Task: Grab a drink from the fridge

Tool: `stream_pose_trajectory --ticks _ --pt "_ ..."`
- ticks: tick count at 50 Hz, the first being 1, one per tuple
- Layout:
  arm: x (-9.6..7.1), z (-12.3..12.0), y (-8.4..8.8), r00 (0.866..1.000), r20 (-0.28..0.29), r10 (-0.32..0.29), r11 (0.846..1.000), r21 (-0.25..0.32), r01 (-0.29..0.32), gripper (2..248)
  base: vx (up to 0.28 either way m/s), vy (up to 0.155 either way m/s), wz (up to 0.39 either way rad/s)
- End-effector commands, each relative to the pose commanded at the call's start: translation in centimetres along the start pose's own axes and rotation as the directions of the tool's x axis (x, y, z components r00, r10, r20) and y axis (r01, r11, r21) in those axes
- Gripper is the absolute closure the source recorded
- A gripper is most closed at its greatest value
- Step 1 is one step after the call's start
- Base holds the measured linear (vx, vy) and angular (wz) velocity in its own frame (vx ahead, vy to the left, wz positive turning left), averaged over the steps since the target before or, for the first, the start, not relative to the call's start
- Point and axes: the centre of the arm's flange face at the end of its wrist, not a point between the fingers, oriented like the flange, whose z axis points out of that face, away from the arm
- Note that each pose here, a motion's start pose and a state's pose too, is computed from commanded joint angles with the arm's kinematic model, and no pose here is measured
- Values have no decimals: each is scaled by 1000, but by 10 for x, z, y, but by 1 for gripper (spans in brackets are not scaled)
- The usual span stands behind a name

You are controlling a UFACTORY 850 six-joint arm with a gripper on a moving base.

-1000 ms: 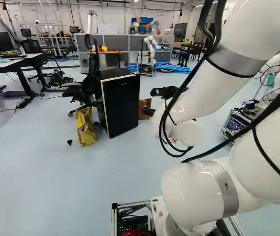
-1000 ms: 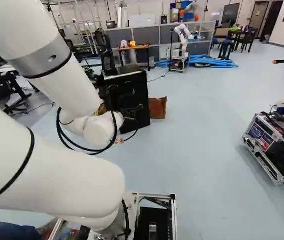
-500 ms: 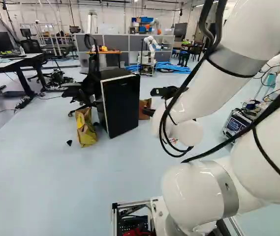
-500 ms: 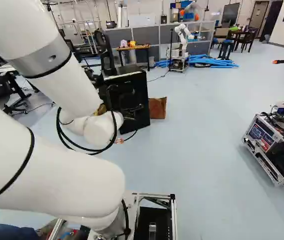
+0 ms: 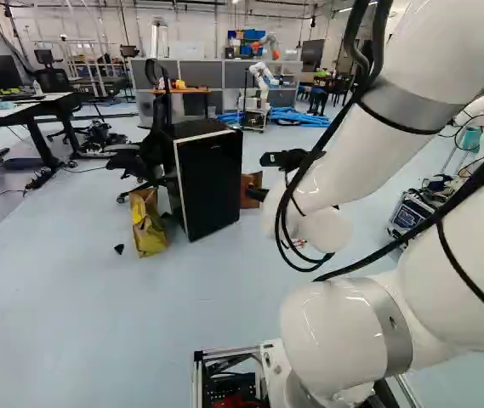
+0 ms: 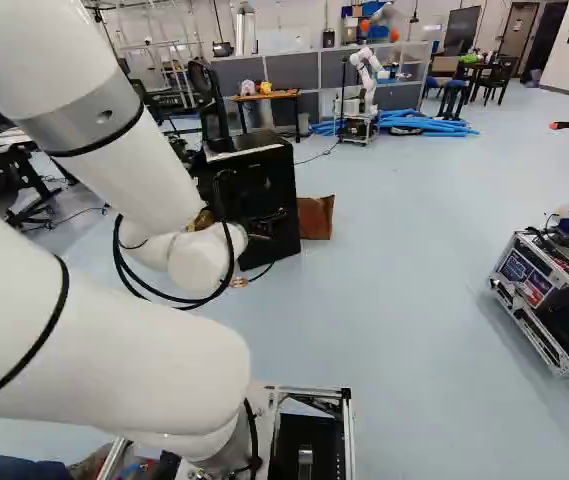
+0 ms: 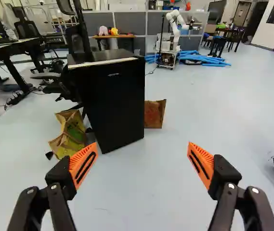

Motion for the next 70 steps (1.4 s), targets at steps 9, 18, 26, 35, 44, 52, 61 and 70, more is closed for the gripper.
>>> stream_pose_trajectory --ticks 9,18,26,35,44,52,61,70 --pt "0 0 0 1000 0 0 1000 0 0 3 48 1 -1" --pt "0 0 0 1000 0 0 1000 0 0 3 54 -1 -3" --pt "0 0 0 1000 0 0 1000 0 0 3 77 2 -9" --pt "0 0 0 1000 0 0 1000 0 0 3 63 -2 -6" --pt "0 0 0 1000 0 0 1000 0 0 3 63 0 -4" --pt "0 0 0 1000 0 0 1000 0 0 3 55 -1 -1" --pt "0 0 0 1000 0 0 1000 0 0 3 65 1 0" --pt "0 0 0 1000 0 0 1000 0 0 3 60 17 85"
